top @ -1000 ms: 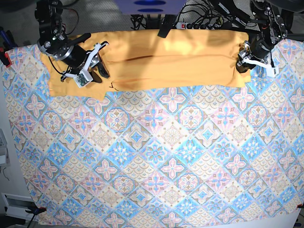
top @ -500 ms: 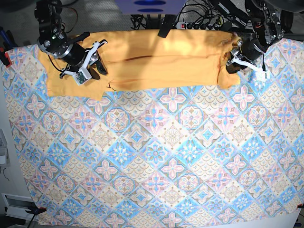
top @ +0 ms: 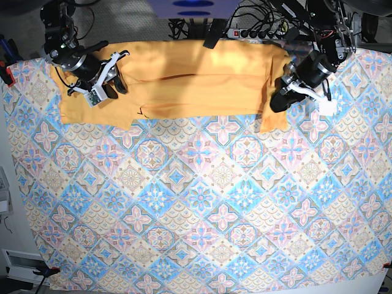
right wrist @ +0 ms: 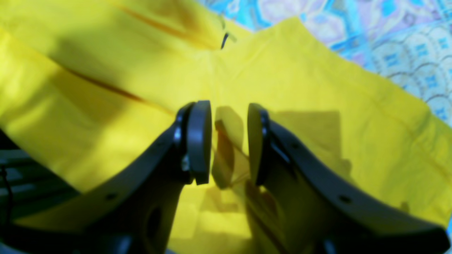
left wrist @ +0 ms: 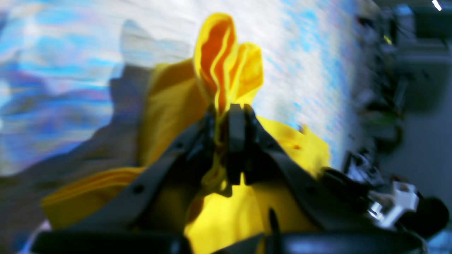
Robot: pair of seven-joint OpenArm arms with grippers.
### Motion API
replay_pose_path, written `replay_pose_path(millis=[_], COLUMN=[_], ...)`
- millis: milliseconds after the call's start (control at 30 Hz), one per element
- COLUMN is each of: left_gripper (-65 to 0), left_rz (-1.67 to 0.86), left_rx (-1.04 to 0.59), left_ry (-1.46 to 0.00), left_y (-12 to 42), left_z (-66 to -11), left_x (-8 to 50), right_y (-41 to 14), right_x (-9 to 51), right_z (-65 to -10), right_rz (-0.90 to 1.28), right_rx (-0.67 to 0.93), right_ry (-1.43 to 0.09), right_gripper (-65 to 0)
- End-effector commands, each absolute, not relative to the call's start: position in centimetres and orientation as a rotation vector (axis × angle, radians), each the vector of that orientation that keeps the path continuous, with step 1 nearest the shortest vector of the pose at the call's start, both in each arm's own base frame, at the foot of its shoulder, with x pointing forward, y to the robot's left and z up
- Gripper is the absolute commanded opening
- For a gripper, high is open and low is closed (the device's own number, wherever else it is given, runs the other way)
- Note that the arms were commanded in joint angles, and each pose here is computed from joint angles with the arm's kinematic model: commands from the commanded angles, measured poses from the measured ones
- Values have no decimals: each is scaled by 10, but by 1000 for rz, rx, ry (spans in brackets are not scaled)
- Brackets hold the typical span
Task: Fold the T-shirt properly
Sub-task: 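Lift the left gripper's side and fold it toward the right gripper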
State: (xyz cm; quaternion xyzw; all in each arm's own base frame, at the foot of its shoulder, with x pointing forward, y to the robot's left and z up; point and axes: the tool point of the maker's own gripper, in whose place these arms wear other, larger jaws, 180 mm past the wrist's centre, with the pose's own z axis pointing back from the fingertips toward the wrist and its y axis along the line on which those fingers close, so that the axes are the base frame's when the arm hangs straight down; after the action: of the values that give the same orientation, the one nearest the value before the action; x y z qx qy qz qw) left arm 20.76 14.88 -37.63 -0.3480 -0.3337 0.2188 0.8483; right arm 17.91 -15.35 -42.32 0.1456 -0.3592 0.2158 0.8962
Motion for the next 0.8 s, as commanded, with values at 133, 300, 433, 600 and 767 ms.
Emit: replay_pose_path(millis=[133, 300, 433, 600, 767], left_gripper=[-650, -650, -650, -650, -650], left_rz=[415, 399, 354, 355, 294], left_rx=[-822, -897, -940, -941, -963], left_ry=[-727, -690, -665, -653, -554], left_y=[116, 82, 60, 60, 47], left_z=[-361, -361, -359, -362, -376], left_x=[216, 213, 213, 213, 214], right_y=[-154, -154, -153, -153, -152], right_x=[184, 184, 184, 185, 186], right_z=[-415, -415, -414, -413, -411], right_rz=[454, 454, 455, 455, 458], right_rx=[308, 309, 309, 310, 310], right_ry=[-777, -778, -782, -785, -792], right_gripper=[-475, -475, -475, -475, -475])
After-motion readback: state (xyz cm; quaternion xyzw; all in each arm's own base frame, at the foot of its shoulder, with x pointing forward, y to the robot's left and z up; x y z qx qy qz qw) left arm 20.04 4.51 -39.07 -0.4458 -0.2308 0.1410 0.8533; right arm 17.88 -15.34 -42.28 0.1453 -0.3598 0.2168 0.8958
